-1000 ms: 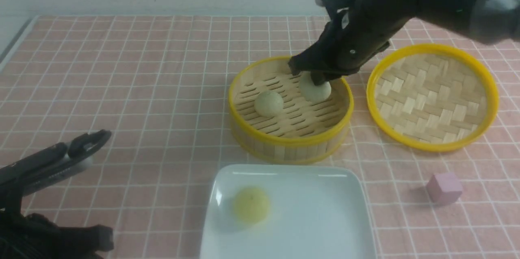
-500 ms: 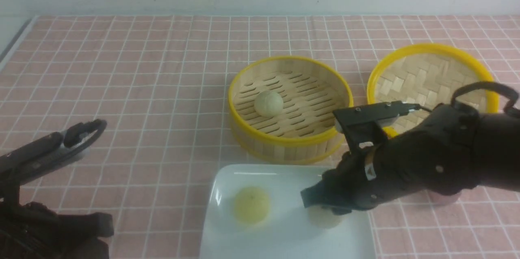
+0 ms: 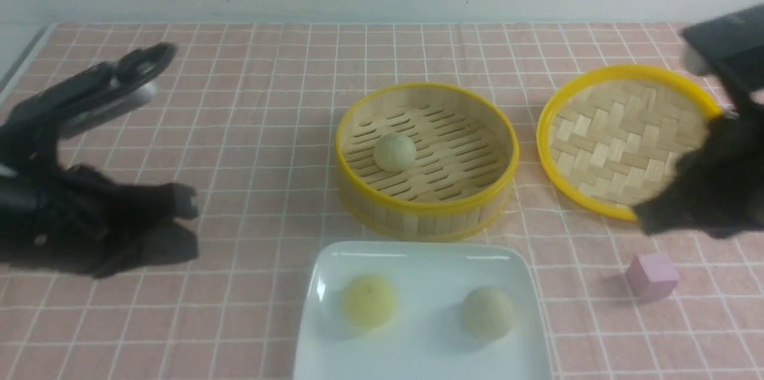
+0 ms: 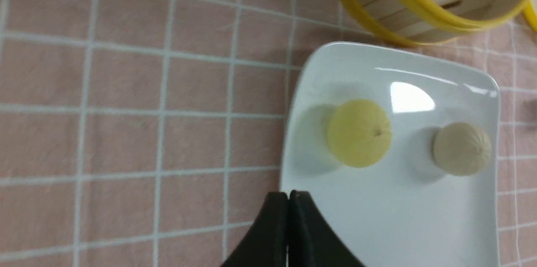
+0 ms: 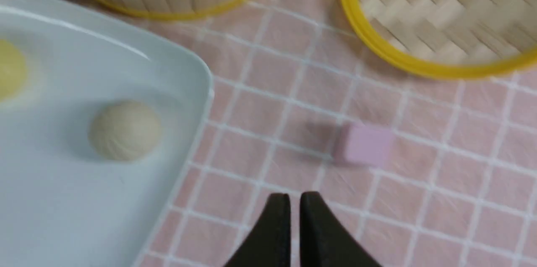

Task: Put the steamed buns into the plate on the pink tablecloth.
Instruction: 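Reach into the bamboo steamer and grasp a bun with the left gripper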

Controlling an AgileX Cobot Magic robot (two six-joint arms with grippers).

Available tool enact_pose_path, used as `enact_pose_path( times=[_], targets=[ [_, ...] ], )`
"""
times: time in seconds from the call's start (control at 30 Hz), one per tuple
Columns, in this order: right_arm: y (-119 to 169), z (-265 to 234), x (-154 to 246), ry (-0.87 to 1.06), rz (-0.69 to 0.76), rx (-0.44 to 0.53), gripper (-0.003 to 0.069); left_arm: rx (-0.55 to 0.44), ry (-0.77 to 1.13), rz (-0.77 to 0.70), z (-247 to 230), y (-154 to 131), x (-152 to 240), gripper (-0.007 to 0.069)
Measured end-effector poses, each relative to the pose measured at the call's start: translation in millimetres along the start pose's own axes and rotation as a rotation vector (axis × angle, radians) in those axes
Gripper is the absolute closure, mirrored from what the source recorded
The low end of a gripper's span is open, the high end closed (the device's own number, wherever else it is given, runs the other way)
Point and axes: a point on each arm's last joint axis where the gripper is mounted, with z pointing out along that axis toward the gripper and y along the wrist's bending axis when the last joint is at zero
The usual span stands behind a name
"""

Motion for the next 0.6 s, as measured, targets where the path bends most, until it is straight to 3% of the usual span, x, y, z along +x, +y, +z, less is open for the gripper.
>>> enact_pose_path(
  times=[0.07,0.3,0.43,0.6],
  targets=[
    [-6,-8,14,0.005,0.005,0.011,0.0663,0.021,0.029,0.051,11,-9,-14,0.0626],
    [-15,-2,54,-0.012,-0.001,0.008,0.067,0.071,0.12,0.283,103,-79,-86,0.0599],
    [-14,4,58,0.0,-0.005,0.005,0.0666,0.004,0.106,0.276,152,-103,-117,0.0497],
    [-13,4,56,-0.026,-0.005,-0.003,0.0662,-0.105,0.096,0.27,197,-106,-139,0.0352]
  ],
)
